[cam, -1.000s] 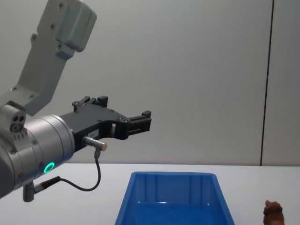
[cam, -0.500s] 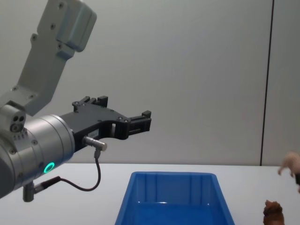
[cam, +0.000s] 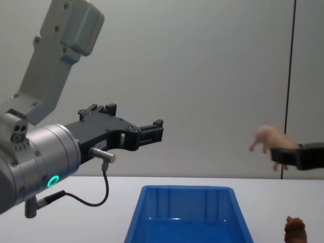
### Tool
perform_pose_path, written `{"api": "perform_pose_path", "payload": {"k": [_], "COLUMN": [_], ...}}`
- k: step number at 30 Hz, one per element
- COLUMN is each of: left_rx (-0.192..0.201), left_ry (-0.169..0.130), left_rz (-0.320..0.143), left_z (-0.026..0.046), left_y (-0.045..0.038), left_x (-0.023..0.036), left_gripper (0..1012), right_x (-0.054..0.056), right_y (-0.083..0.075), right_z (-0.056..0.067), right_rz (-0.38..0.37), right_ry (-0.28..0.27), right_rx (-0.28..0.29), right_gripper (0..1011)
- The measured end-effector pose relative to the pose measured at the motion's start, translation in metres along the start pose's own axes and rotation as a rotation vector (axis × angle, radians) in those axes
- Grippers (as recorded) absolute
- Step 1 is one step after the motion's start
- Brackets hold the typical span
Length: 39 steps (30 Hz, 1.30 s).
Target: Pick up the two dolls from the table and place them into the box.
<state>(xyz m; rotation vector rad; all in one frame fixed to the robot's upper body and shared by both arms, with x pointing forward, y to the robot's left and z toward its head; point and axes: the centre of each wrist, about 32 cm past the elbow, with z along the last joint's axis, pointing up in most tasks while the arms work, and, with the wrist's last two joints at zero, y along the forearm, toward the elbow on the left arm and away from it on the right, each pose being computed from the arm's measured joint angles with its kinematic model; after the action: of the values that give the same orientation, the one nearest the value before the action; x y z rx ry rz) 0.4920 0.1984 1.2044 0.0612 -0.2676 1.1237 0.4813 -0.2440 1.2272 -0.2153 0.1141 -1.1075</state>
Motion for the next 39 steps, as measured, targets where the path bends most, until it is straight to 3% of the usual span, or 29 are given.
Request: {"api": "perform_pose_path", "payload": {"k": [11,21,31,39], "left_rx": [0.0,0.0,0.0,0.0], "left_ry": [0.0,0.0,0.0,0.0], "left_rz": [0.0,0.0,0.0,0.0], "left_z": [0.0,0.0,0.0,0.0], "left_y": [0.0,0.0,0.0,0.0], "left_x": [0.0,0.0,0.0,0.0], "left_gripper": [1002,1002,1002,1002], "right_x": [-0.03,-0.051,-0.055,-0.046], "right_y": [0.024,0.043,0.048,0.043], "right_z": [0.015,0.014,0.012,0.009], "right_rz": [0.167,0.241,0.237,0.181], "right_ry": [-0.058,-0.093,-0.106,-0.097], "right_rx": [-0.031,-0.088,-0.099,-0.089], "right_gripper": [372,693,982,1001]}}
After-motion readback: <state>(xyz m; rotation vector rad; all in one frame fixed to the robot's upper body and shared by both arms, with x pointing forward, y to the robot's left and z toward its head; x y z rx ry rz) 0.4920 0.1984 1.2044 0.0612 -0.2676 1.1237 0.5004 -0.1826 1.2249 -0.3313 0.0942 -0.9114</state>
